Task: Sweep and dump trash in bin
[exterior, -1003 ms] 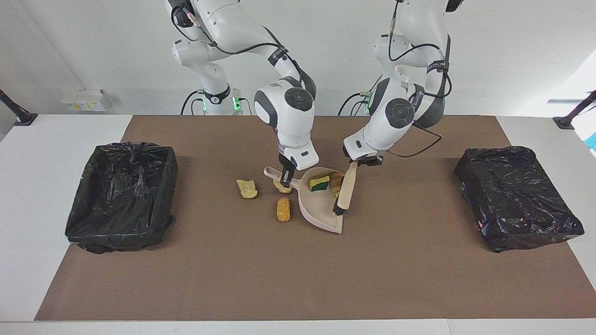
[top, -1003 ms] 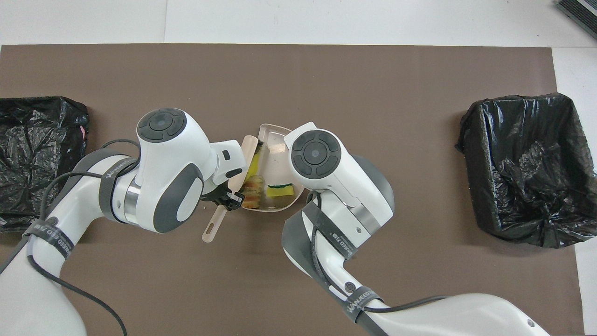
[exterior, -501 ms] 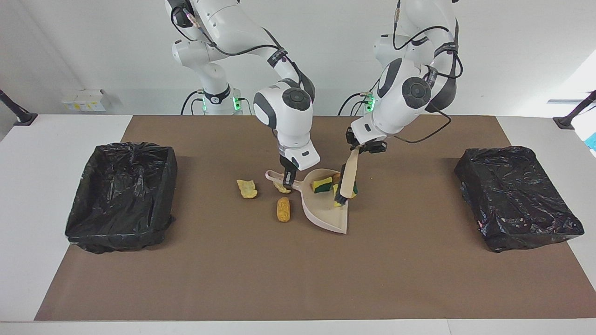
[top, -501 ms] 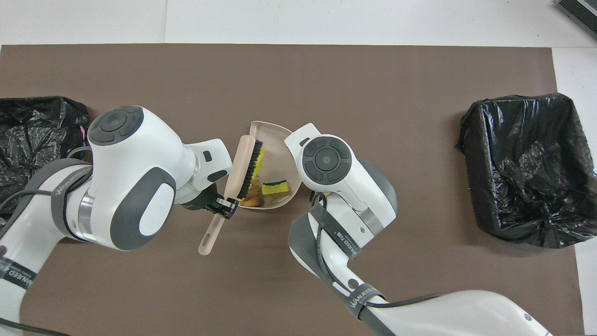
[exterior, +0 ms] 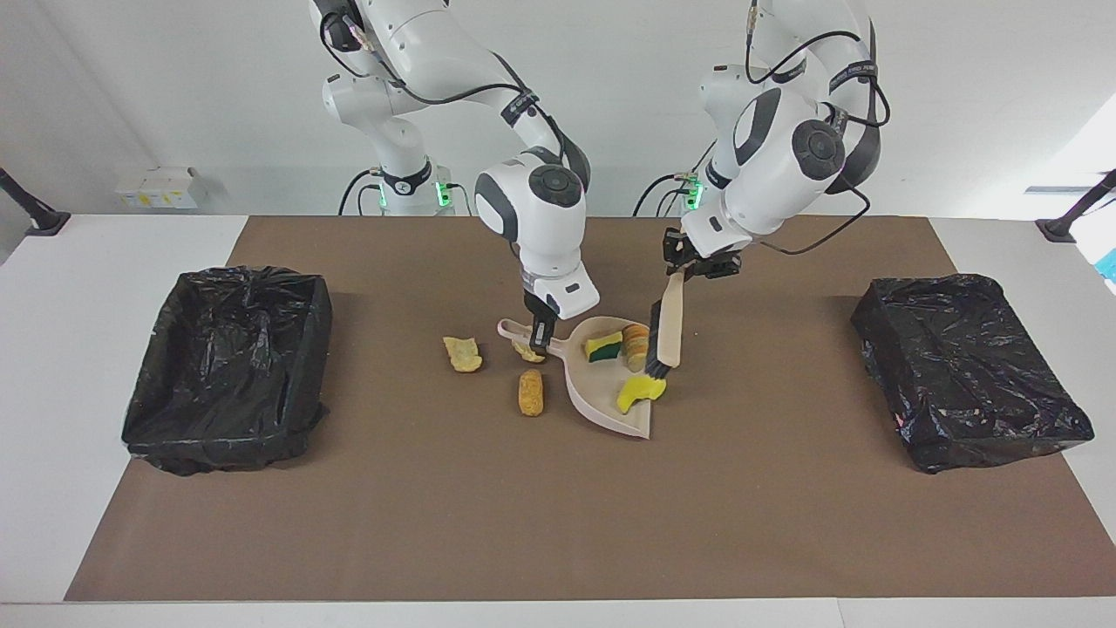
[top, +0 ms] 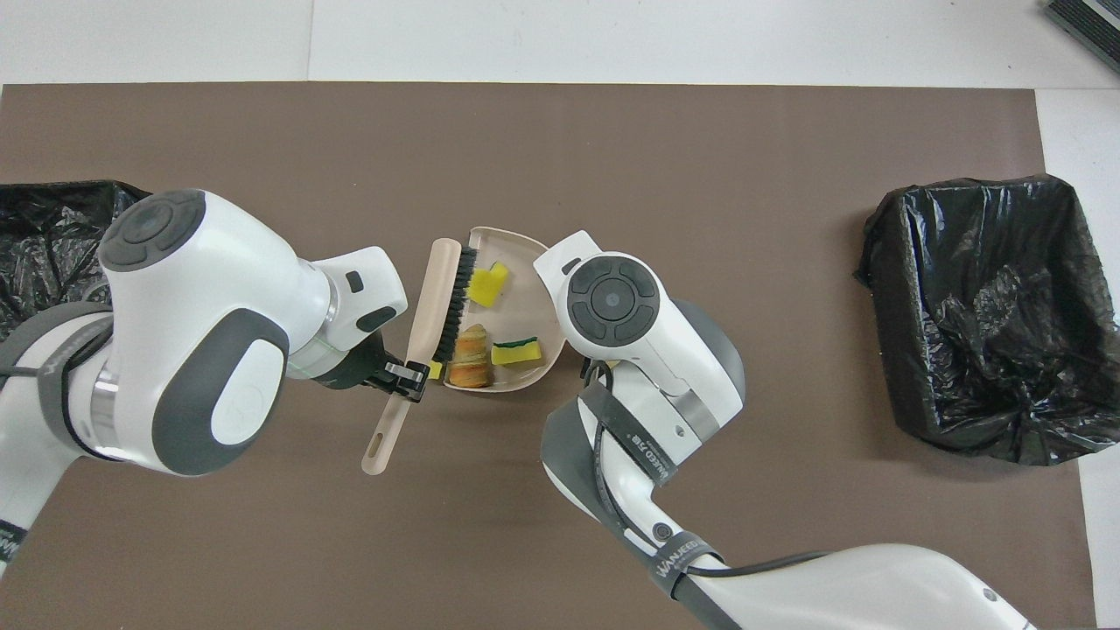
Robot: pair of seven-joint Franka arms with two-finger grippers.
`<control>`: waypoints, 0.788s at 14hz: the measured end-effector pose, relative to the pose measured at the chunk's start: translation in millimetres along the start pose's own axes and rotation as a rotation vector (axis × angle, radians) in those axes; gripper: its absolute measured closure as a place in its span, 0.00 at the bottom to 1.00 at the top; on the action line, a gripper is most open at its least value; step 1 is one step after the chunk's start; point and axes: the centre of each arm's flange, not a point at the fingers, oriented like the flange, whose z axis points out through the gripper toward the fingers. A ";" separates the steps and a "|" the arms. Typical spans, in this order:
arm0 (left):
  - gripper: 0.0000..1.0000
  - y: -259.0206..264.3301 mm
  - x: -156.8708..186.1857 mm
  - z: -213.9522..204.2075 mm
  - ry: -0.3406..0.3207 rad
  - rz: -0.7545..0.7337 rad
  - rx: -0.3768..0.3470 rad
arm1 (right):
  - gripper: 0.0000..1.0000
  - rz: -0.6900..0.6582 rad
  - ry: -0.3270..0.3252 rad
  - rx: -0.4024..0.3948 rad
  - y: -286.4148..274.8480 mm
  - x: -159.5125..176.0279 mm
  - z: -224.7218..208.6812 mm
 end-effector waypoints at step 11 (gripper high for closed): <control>0.74 -22.4 -18.3 109.6 -0.027 -0.327 0.072 | 0.69 -0.089 -0.039 -0.005 -5.2 1.4 -0.8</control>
